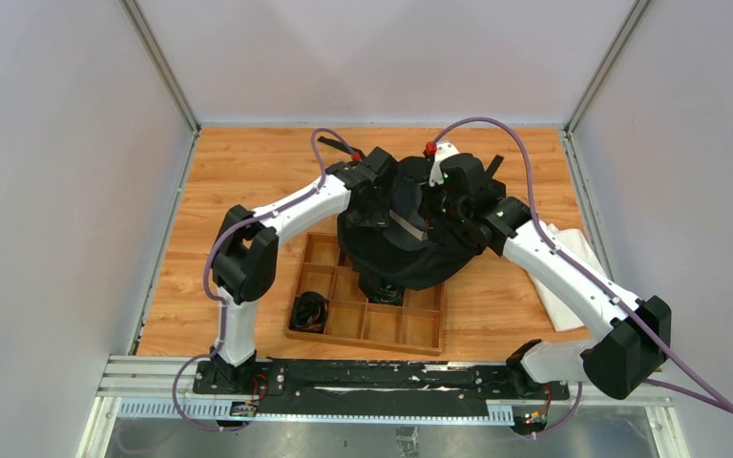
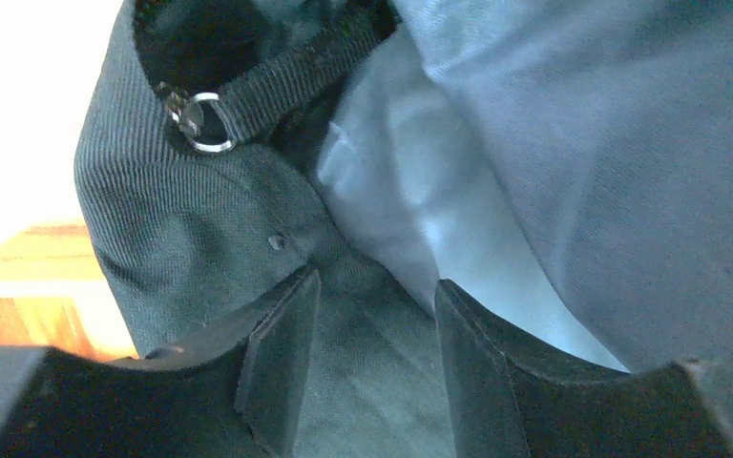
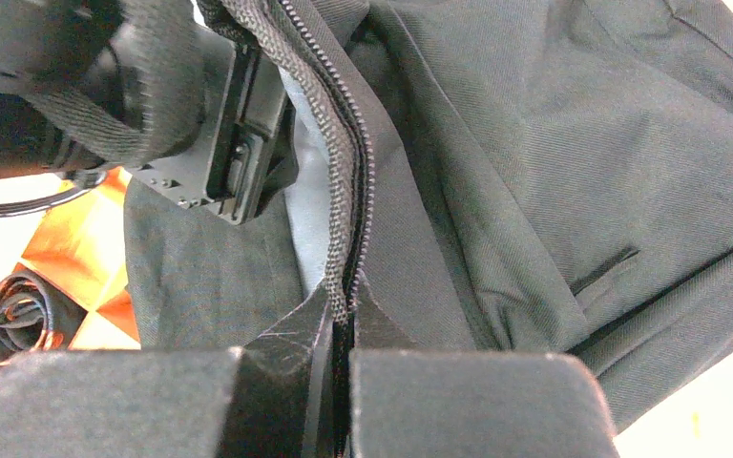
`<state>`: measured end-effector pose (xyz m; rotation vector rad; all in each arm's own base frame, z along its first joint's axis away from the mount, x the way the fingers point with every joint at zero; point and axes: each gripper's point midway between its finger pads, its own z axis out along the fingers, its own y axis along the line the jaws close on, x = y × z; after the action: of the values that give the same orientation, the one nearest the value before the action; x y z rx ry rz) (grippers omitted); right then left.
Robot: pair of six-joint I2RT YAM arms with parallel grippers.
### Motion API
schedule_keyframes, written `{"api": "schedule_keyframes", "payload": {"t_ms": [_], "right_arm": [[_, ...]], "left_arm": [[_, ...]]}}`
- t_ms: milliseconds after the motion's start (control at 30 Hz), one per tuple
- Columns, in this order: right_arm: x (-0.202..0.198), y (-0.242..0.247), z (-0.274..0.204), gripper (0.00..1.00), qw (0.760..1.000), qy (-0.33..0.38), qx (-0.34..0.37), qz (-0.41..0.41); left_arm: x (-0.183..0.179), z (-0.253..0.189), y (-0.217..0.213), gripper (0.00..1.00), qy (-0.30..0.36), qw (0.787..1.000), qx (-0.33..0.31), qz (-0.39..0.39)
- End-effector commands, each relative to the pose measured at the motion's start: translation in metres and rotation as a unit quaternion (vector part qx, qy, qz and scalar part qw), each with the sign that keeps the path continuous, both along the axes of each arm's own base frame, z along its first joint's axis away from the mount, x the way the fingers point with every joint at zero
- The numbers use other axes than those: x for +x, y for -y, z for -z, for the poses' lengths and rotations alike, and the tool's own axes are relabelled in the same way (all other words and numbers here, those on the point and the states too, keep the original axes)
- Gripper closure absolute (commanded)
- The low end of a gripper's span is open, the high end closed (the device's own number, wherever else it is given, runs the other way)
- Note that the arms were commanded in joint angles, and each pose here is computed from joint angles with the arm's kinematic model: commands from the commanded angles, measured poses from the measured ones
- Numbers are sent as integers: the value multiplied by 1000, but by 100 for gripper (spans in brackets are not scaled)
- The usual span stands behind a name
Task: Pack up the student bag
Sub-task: Zip the student bag at the center of the board.
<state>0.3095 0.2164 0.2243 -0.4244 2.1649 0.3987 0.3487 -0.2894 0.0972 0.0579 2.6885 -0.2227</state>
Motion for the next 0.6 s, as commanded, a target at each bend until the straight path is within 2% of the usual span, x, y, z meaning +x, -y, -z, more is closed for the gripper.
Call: {"api": "schedule_keyframes", "payload": {"t_ms": [0,67,133,233,333,567], "right_arm": [[-1,5,-4,100,1000,7,11,5],[-1,6,-5,100,1000,8,11,7],[0,6,-6,100,1000,10,11,7],[1,7,-7,100,1000,12,10,8],[1,7,-6,100,1000,12,8,9],[4,7,-3,100,1000,8,4,13]], "left_arm": [[-12,39,-18,44,-40,997,56,-25],[-12,46,-22,46,-47,996,70,-27],[-12,47,-25,53,-47,995,78,-31],[-9,35,-26,81,-31,996,73,-38],[-4,7,-24,100,-2,998,54,-39],[-4,-75,-28,100,71,997,9,-19]]}}
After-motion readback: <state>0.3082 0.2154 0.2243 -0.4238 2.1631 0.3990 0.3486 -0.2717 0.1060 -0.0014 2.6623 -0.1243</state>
